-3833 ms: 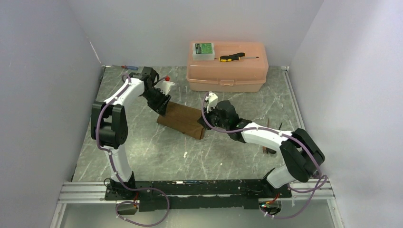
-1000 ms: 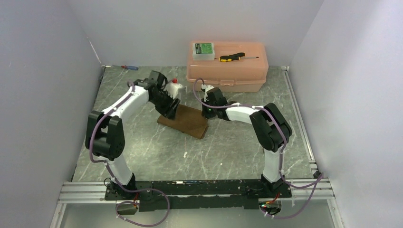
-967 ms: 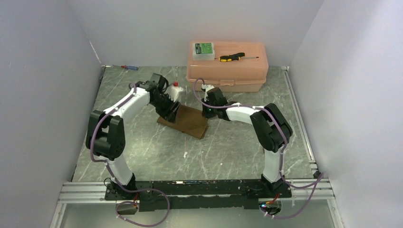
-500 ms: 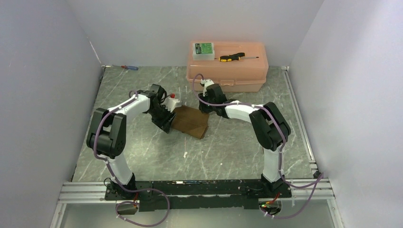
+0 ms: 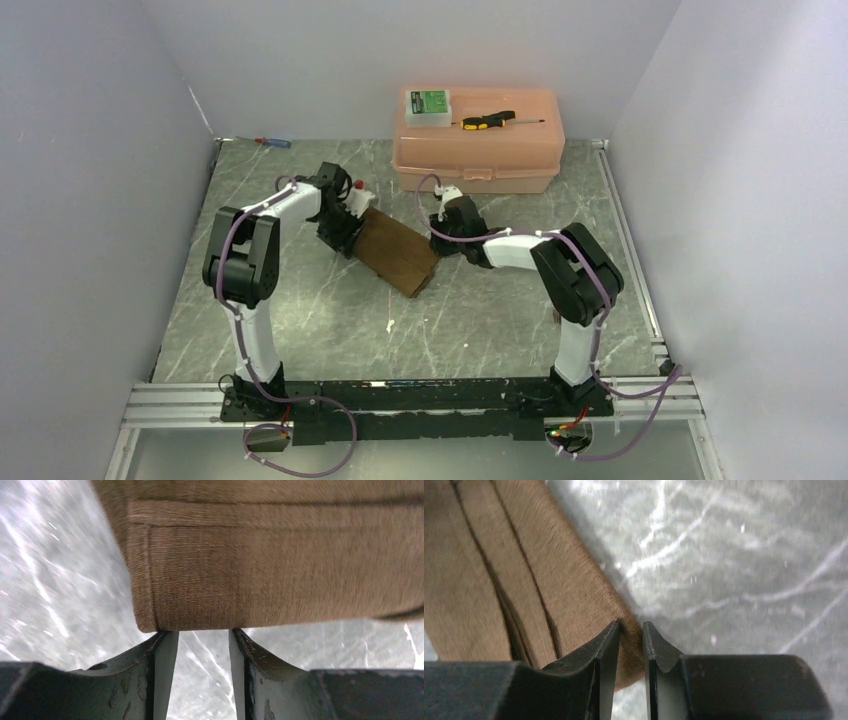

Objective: Fold the napkin into a case and place the utensils inside
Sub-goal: Rotate the 2/3-rectangle-folded napkin at the center of the board.

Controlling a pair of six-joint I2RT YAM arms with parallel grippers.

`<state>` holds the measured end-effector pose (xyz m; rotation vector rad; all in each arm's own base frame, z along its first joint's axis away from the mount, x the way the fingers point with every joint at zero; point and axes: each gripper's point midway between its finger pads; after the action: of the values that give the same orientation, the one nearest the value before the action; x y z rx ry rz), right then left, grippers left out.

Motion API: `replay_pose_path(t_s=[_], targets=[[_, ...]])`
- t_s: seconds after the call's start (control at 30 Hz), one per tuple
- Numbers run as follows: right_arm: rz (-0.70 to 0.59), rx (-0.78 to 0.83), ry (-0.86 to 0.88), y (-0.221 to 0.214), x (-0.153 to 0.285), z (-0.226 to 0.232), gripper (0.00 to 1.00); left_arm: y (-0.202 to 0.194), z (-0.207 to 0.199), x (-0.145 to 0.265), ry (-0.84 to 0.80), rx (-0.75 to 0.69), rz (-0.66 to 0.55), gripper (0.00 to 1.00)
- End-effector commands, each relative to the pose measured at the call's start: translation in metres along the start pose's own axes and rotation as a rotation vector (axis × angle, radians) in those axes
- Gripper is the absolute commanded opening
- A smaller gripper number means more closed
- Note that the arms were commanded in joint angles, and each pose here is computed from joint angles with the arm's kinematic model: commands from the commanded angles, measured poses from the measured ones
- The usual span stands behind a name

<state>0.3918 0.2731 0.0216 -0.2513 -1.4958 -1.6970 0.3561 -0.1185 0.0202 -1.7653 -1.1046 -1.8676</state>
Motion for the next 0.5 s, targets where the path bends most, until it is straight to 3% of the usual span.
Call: replay_pose_path(t_s=[0.0, 0.2, 0.33, 0.47], targets=[[0.036, -0.07, -0.016, -0.025, 0.025, -0.006, 0.27, 0.041, 0.018, -0.008, 0.068, -0.01, -0.064, 0.47], [0.061, -0.109, 0.056, -0.063, 0.07, 0.015, 0.25, 0.086, 0.012, -0.02, 0.062, -0.038, -0.106, 0.47], [0.093, 0.011, 0.109, -0.093, 0.099, 0.053, 0.24, 0.114, -0.014, -0.022, 0.011, -0.067, -0.12, 0.46], [0.036, -0.003, 0.048, -0.078, 0.121, 0.04, 0.24, 0.122, -0.041, -0.006, -0.034, -0.115, -0.13, 0.49]])
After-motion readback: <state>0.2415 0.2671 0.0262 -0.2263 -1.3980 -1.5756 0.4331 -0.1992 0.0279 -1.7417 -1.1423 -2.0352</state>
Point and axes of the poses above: each gripper's point midway between its finger pads, its own x axis back along the fingers, its own z axis along the line the jaws close on, y = z × x, and after that the axes turned 5 degrees about -x, right-handed
